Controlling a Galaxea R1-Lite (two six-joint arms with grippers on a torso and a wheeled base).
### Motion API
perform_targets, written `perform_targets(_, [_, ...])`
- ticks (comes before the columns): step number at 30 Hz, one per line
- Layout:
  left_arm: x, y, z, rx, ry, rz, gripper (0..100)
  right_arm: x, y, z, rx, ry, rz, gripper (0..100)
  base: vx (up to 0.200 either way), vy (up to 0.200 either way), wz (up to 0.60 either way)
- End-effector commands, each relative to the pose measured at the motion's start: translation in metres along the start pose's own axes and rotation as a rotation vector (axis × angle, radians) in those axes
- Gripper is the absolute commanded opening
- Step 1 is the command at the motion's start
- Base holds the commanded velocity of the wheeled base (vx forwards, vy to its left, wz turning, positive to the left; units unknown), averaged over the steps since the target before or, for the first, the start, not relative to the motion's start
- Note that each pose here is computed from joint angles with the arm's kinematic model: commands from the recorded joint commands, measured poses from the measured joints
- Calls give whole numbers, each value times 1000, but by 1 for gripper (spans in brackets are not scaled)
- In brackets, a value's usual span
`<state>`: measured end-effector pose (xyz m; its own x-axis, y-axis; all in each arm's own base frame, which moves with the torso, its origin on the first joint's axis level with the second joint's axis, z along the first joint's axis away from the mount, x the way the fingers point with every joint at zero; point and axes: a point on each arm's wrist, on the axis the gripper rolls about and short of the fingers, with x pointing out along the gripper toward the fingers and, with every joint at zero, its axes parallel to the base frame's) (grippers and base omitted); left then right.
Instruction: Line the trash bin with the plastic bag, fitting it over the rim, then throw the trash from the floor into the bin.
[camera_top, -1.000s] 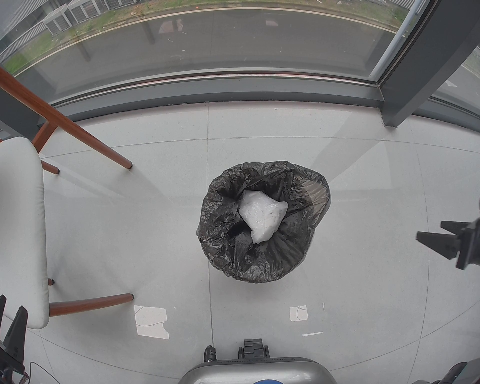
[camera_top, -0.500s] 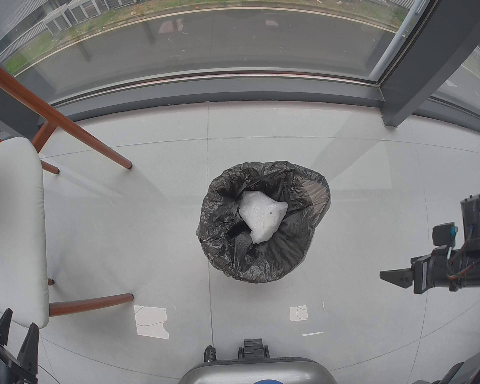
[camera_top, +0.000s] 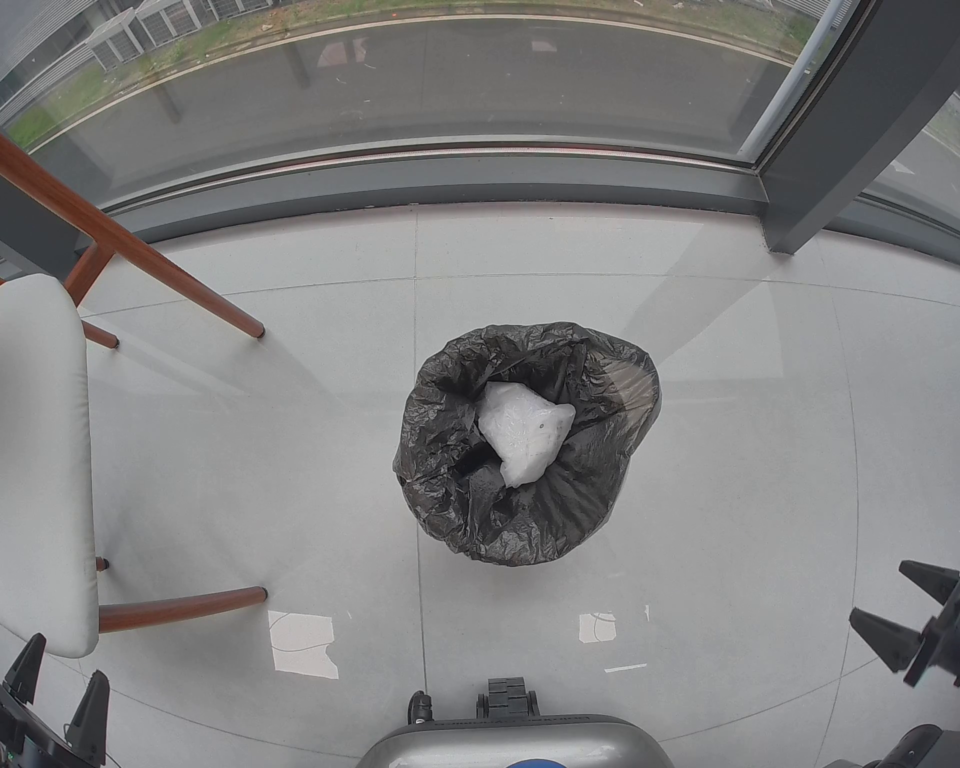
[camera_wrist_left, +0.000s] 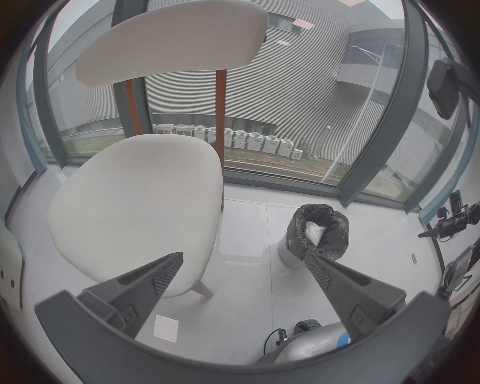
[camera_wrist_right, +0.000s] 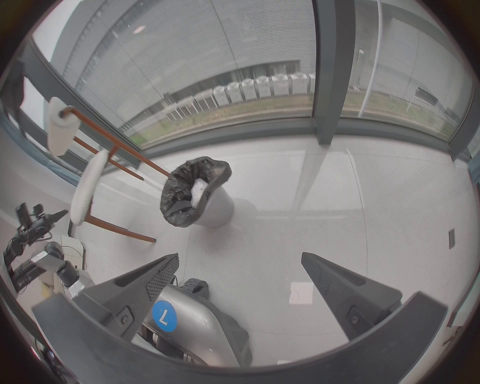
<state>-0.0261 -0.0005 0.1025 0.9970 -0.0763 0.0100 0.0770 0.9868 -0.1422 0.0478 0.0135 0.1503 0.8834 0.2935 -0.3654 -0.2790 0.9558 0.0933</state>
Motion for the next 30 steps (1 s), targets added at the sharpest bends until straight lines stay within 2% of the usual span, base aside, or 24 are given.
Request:
perform_targets(1, [3, 1, -19, 118, 40, -63, 100, -36, 0, -86, -74, -328, 27, 100, 0, 0, 0])
perform_targets(3, [3, 1, -19, 118, 40, -52, 100, -34, -5, -90, -45, -303, -166, 100, 0, 0, 0])
perform_targets(4, [3, 1, -19, 119, 38, -45, 100, -34, -6, -91, -35, -298, -206, 100, 0, 0, 0])
perform_targets(5, [3, 1, -19, 119, 38, -45, 100, -34, -6, -91, -35, -298, -206, 100, 0, 0, 0])
perform_targets(7, [4, 3, -19, 97, 29, 44, 100, -34, -5, -91, -36, -289, -181, 100, 0, 0, 0])
perform_targets(9, [4, 3, -19, 98, 26, 56, 100, -34, -5, -92, -40, -287, -179, 100, 0, 0, 0])
perform_targets(14, [3, 3, -19, 138, 41, 37, 100, -28, -5, -88, -22, -210, -269, 100, 0, 0, 0])
perform_targets(17, [3, 3, -19, 132, 44, 35, 100, -31, -4, -90, -13, -262, -324, 100, 0, 0, 0])
perform_targets(19, [3, 3, -20, 114, 43, 46, 100, -39, -1, -96, -30, -392, -331, 100, 0, 0, 0])
perform_targets(27, [4, 3, -19, 134, 34, 45, 100, -39, 0, -96, -37, -393, -301, 100, 0, 0, 0])
perform_targets(30, [4, 3, -20, 149, 13, 76, 100, -39, 0, -96, -36, -393, -300, 100, 0, 0, 0])
